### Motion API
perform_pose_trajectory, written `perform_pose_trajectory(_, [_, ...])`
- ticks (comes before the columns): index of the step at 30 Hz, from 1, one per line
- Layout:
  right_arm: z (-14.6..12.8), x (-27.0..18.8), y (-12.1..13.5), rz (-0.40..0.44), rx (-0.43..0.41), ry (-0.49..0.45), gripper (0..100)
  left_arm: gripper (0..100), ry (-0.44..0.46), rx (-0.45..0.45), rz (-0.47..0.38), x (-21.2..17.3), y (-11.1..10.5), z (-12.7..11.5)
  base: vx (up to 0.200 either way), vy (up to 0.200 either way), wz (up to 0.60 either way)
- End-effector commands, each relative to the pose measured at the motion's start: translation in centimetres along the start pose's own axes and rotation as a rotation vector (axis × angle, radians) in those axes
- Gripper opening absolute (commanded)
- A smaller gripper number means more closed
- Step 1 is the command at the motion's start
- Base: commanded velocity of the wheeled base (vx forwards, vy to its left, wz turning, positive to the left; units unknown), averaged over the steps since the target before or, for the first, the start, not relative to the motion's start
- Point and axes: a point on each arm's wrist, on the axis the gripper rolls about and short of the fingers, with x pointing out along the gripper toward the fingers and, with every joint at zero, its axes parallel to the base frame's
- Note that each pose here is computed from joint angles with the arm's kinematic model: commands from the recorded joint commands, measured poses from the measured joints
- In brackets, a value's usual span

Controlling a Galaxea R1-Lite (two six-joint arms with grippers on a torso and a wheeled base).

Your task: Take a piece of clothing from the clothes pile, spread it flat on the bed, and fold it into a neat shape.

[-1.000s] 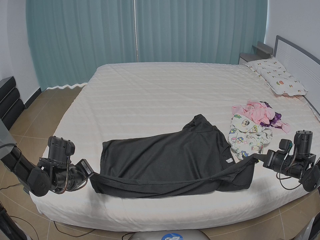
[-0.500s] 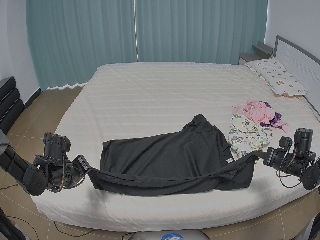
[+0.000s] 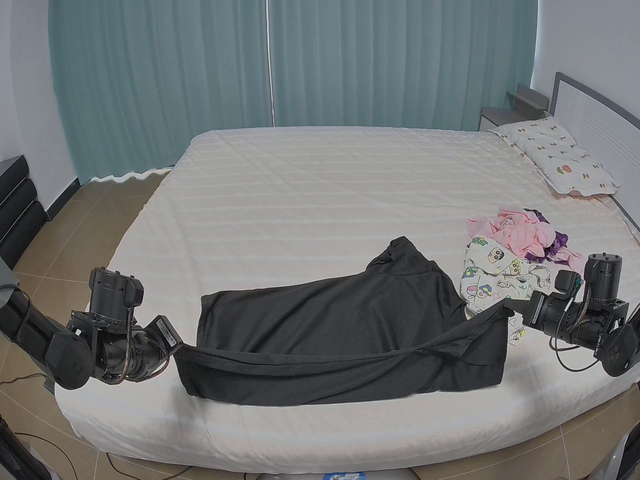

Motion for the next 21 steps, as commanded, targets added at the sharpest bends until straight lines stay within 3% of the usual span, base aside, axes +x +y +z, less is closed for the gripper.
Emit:
perform_pose_trajectory(1, [-0.2, 0.7, 0.0, 0.001, 0.001, 0.019, 0, 0, 0.018, -0.003, 0.024, 0.9, 0.2, -0.2, 0.000, 0.000, 0.00])
perform_pose_trajectory(8, [-0.3, 0.8, -0.2, -0.005, 0.002, 0.022, 0, 0, 0.050, 0.008, 0.062, 1.5, 0.6, -0.6, 0.000, 0.000, 0.00])
perform_pose_trajectory(13, [-0.1, -1.9, 0.2, -0.003, -0.001, -0.016, 0, 0, 0.058, 0.052, 0.063, -1.5, 0.4, -0.2, 0.000, 0.000, 0.00])
perform_pose_trajectory(21, [-3.0, -5.1, 0.2, -0.023, 0.007, 0.045, 0, 0, 0.109, 0.069, 0.107, -3.5, 1.4, -1.1, 0.000, 0.000, 0.00])
